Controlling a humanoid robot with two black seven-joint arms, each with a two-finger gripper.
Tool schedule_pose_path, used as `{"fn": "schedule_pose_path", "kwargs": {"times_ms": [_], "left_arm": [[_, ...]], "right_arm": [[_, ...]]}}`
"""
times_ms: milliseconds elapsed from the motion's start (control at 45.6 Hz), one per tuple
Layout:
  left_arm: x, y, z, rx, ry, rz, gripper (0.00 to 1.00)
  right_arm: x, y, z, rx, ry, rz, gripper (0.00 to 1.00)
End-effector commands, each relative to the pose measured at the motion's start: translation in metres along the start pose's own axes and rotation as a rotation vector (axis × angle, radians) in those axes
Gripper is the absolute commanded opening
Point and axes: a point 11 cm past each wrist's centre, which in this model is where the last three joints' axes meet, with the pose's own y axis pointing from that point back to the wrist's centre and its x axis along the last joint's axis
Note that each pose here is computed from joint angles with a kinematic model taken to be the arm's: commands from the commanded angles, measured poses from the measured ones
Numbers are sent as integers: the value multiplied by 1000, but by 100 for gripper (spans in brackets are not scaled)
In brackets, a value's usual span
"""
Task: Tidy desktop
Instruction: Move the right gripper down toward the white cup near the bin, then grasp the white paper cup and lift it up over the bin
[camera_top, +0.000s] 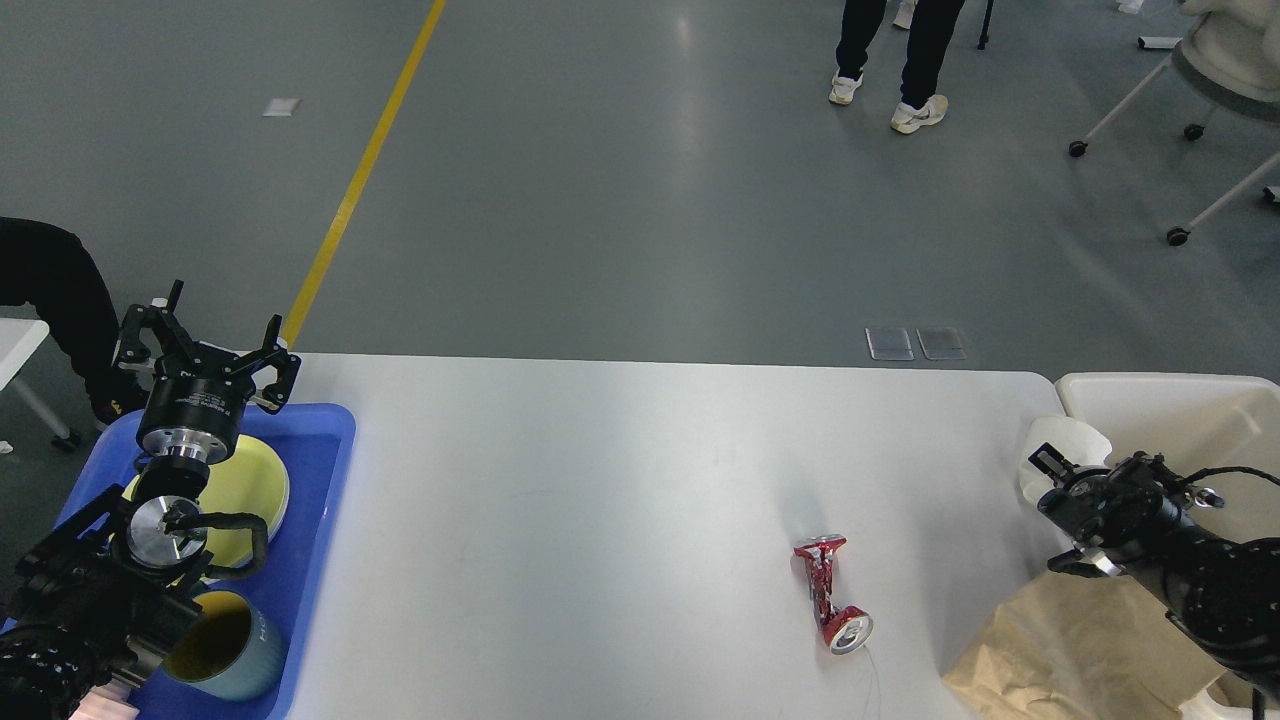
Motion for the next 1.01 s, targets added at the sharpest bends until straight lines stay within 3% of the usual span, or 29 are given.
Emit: {"fn": "schedule_pose_path", "kwargs": {"times_ms": [0,394,986], "left_arm": [[0,0,0,0,-1,1,97],[0,0,0,0,0,0,97],[0,0,0,0,0,0,97]], "right_arm": [[-5,0,-1,1,1,-7,64],[-13,1,-3,6,5,-16,61],[-15,2,-5,9,12,-26,6]]}}
